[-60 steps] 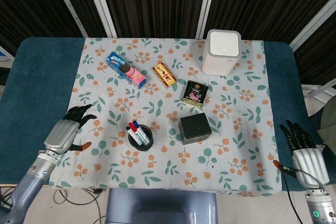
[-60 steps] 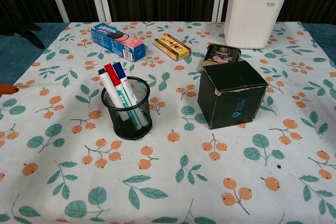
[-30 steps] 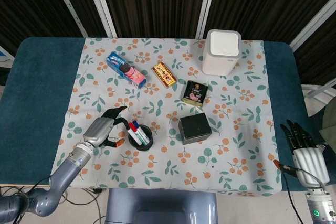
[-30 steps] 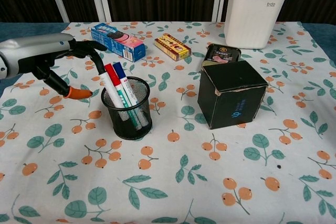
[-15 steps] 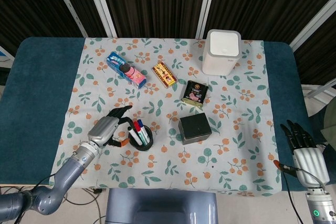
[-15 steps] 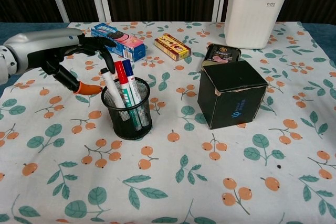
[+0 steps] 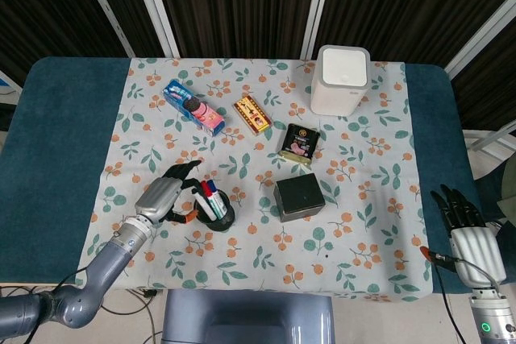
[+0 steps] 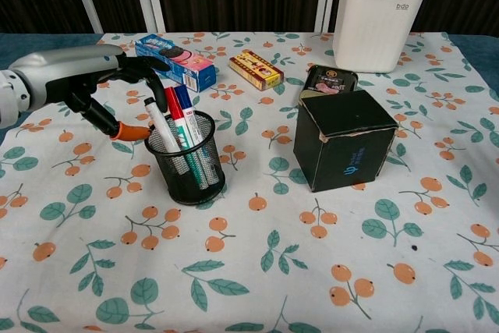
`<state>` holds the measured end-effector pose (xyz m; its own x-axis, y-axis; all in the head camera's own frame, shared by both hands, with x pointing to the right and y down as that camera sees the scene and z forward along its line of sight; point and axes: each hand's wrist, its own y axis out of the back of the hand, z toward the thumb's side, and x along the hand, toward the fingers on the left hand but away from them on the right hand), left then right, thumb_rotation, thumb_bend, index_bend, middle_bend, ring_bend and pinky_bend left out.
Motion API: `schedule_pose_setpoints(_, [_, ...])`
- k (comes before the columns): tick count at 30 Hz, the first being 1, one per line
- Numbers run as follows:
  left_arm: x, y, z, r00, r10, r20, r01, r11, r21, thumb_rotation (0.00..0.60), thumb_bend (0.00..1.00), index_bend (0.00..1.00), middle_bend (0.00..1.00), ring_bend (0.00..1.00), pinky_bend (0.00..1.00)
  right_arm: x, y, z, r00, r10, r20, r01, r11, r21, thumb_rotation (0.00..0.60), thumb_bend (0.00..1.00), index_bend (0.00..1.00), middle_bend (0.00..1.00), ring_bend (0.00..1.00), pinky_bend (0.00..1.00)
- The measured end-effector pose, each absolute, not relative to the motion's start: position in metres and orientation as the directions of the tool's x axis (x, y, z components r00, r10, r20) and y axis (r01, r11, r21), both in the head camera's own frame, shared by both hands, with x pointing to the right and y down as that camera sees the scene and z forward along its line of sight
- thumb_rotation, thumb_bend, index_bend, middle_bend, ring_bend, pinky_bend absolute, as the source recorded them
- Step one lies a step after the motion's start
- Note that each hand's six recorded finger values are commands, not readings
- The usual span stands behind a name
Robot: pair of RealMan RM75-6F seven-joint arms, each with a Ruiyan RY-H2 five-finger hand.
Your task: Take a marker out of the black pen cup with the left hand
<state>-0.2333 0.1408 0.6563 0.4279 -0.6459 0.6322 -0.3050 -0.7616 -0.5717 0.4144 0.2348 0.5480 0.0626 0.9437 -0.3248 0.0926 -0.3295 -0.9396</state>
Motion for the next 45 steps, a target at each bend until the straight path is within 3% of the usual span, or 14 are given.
schedule_pose_setpoints(23, [-0.224,0.137,0.655,0.422,-0.646,0.637,-0.256,-0.758,-0.600,0.600,0.30,0.49,0.00,0.00,0.00,0.416,0.235,0.549,0.054,0.941,-0.334,0.101,-0.338,-0.936,0.600,0.13,0.08,0.00,0.00,0.17])
schedule_pose_setpoints(36, [-0.225,0.135,0.657,0.407,-0.645,0.647,-0.246,-0.760,-0.602,0.600,0.30,0.47,0.00,0.00,0.00,0.416,0.235,0.549,0.052,0.941,-0.336,0.101,-0.339,-0.935,0.600,0.13,0.08,0.00,0.00,0.17])
schedule_pose_setpoints(45, [-0.228,0.135,0.659,0.400,-0.639,0.657,-0.232,-0.764,-0.601,0.600,0.33,0.53,0.00,0.00,0.00,0.416,0.235,0.549,0.050,0.941,-0.335,0.105,-0.339,-0.935,0.600,0.13,0.08,0.00,0.00,0.17])
